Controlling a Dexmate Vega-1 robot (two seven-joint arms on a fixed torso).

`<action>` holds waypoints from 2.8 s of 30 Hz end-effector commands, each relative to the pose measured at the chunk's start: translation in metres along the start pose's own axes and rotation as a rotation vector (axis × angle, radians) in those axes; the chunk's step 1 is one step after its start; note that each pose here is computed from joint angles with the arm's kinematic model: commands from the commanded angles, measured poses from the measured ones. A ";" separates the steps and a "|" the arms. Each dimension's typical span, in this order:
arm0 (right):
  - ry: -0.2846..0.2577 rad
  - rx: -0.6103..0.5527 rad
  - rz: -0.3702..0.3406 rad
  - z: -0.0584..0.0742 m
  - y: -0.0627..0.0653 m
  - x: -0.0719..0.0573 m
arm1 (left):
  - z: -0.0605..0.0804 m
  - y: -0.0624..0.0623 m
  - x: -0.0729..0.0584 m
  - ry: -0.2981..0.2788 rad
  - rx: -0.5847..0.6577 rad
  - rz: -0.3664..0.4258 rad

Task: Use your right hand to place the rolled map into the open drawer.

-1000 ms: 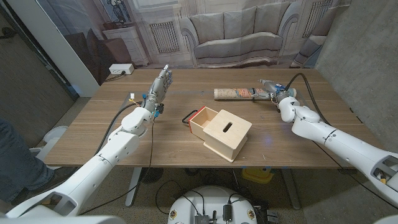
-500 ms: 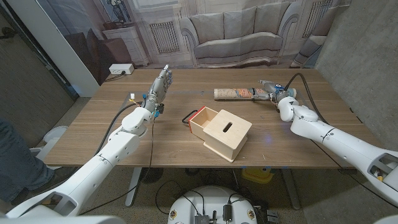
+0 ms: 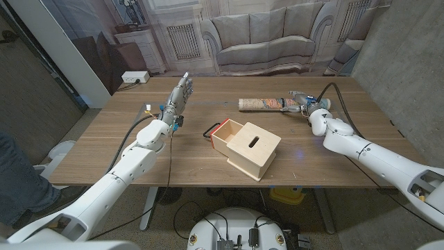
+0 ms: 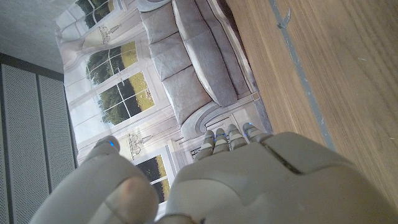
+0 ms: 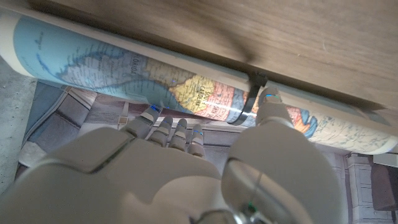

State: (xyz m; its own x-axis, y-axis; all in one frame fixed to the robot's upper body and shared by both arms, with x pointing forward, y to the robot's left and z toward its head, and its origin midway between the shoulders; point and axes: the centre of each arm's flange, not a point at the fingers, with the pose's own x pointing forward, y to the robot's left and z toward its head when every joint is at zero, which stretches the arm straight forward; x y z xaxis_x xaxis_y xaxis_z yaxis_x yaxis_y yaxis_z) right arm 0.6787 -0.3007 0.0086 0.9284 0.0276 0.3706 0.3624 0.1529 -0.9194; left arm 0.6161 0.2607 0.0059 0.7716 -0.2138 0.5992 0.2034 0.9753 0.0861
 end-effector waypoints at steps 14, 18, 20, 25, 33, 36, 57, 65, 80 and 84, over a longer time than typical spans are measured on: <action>-0.005 -0.014 0.015 0.007 0.005 0.012 | -0.007 0.000 0.000 0.007 -0.015 0.005; -0.005 -0.016 0.017 0.007 0.005 0.014 | -0.006 0.000 0.001 0.007 -0.016 0.006; -0.007 -0.018 0.017 0.008 0.005 0.014 | -0.007 0.000 0.001 0.007 -0.017 0.004; -0.007 -0.021 0.018 0.008 0.005 0.015 | -0.007 0.000 0.001 0.005 -0.022 0.004; -0.009 -0.028 0.036 0.008 0.006 0.015 | -0.010 -0.001 0.004 0.008 -0.031 -0.004; -0.006 -0.033 0.039 0.008 0.006 0.015 | -0.010 -0.001 0.006 0.007 -0.032 -0.007; 0.005 -0.065 0.033 0.011 0.011 0.015 | -0.015 -0.003 0.015 0.019 -0.043 -0.032; -0.003 -0.059 -0.011 0.012 0.011 0.015 | -0.013 -0.001 0.012 0.019 -0.040 -0.028; -0.004 -0.076 -0.060 0.015 0.008 0.013 | -0.009 -0.001 0.006 0.007 -0.040 -0.025; 0.002 -0.081 -0.053 0.015 0.008 0.013 | -0.010 -0.001 0.003 0.005 -0.047 -0.021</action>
State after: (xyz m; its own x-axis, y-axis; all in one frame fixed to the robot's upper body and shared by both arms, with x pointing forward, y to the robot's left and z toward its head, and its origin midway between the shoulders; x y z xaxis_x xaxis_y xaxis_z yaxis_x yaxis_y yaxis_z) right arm 0.6937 -0.2851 0.0069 0.9127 0.0300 0.4075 0.4040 0.0834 -0.9110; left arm 0.6285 0.2573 0.0024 0.7728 -0.2413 0.5869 0.2484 0.9661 0.0701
